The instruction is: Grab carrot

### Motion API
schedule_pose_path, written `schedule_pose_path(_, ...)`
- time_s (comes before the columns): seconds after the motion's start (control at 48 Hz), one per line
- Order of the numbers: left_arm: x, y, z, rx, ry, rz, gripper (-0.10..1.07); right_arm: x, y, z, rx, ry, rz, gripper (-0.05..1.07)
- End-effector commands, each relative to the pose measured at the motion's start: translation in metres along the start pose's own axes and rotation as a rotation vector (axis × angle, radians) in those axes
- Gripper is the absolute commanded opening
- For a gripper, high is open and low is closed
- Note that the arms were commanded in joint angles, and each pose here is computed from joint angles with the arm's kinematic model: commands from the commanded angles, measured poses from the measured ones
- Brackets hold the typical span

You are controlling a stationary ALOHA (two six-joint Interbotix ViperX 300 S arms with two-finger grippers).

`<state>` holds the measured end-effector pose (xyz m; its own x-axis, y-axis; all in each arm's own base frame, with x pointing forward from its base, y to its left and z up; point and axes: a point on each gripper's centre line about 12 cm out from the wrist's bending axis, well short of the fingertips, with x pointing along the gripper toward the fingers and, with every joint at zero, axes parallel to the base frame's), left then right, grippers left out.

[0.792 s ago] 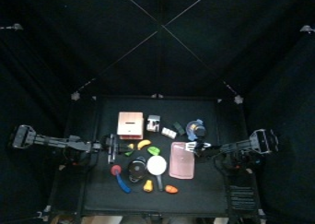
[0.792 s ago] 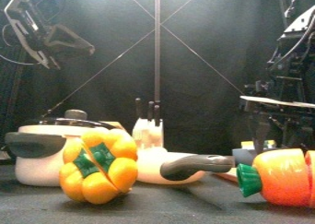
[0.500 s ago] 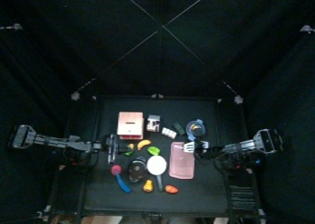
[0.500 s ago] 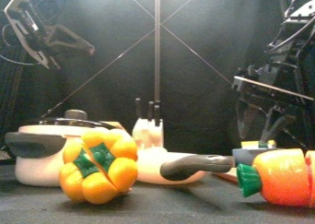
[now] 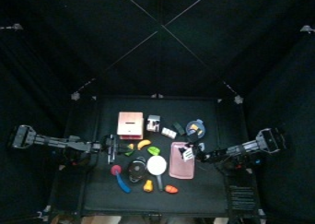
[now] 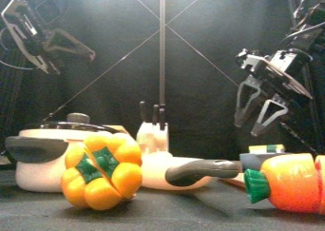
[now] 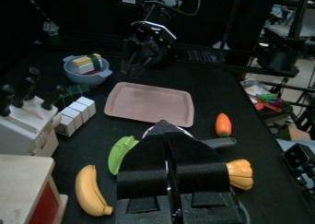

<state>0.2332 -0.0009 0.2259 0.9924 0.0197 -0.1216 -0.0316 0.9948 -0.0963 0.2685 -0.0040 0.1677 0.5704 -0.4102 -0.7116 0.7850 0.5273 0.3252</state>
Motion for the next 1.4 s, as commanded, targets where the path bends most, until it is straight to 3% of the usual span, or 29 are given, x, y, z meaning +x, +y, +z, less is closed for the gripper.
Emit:
schedule_pose_path(0.0,0.002,-0.001,0.006,0.002,-0.020,-0.002,0.06,-0.008,0.012,0.001,-0.028,-0.005,0.076,0.88)
schedule_pose_path(0.208,0.002,-0.001,0.006,0.001,-0.020,-0.001,0.17,-0.013,0.023,-0.009,-0.074,0.015,0.133,0.88)
schedule_pose_path(0.562,0.002,0.000,0.005,0.004,-0.018,0.000,0.22,-0.031,0.070,-0.066,-0.308,0.138,0.367,0.88)
schedule_pose_path(0.854,0.002,0.000,0.006,0.002,-0.023,0.000,0.26,-0.034,0.101,-0.094,-0.403,0.175,0.433,0.88)
schedule_pose_path(1.062,0.002,0.000,0.008,0.002,-0.029,0.003,0.41,-0.033,0.131,-0.119,-0.454,0.210,0.483,0.88)
schedule_pose_path(1.208,0.002,0.000,0.007,0.000,-0.028,0.003,0.50,-0.028,0.139,-0.132,-0.465,0.257,0.505,0.88)
schedule_pose_path(1.375,0.002,0.001,0.007,-0.001,-0.028,0.004,0.53,-0.021,0.140,-0.137,-0.478,0.263,0.491,0.88)
